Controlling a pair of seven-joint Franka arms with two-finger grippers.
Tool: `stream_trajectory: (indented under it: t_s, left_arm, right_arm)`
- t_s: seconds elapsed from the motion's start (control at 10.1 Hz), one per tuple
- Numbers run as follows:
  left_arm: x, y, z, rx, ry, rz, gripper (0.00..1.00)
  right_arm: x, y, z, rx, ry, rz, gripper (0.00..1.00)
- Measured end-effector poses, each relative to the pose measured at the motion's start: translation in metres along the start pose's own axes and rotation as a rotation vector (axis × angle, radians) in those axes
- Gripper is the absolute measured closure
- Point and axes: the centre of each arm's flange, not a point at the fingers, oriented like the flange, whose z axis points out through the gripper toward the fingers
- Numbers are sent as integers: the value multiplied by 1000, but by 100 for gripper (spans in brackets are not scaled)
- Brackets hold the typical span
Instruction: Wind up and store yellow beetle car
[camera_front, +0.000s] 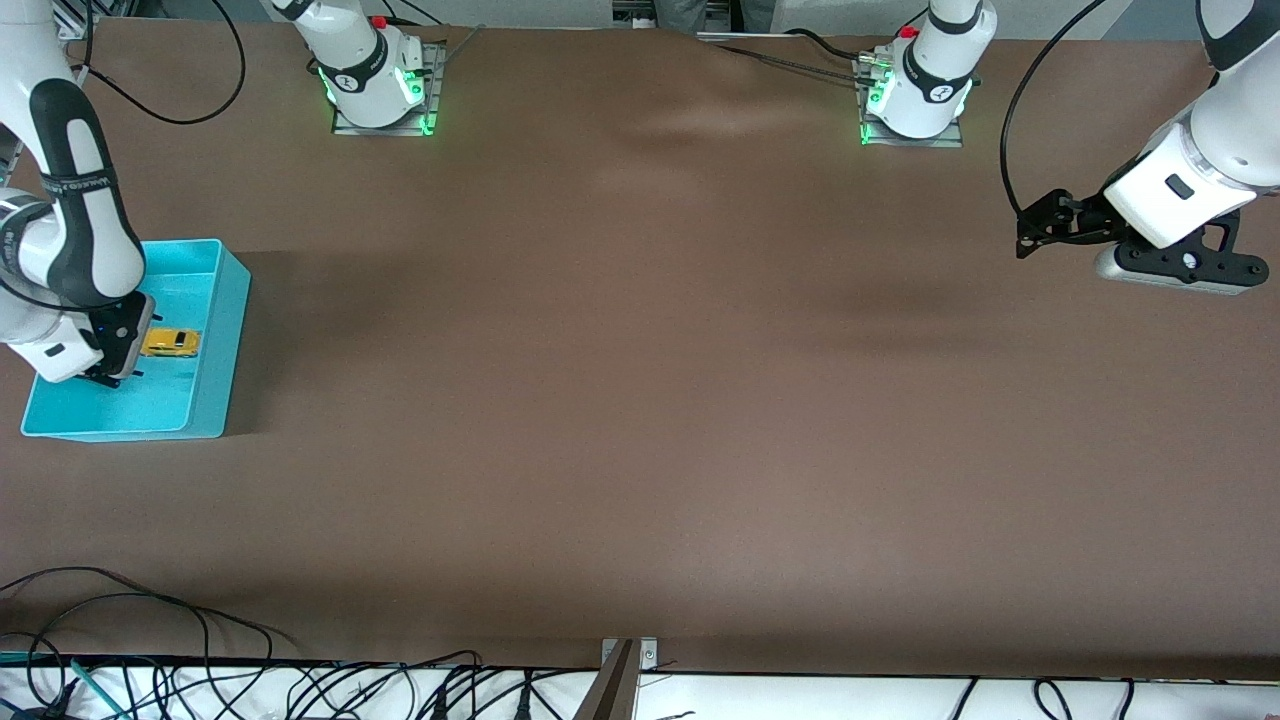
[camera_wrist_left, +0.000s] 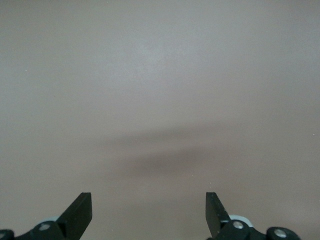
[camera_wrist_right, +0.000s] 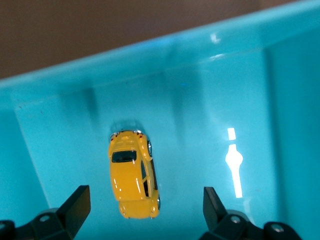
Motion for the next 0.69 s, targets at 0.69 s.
stream_trajectory:
  t_s: [0.69]
  left_arm:
    - [0, 0, 0, 0, 0, 1, 0]
  right_arm:
    - [105, -16, -233, -77, 79, 315, 0]
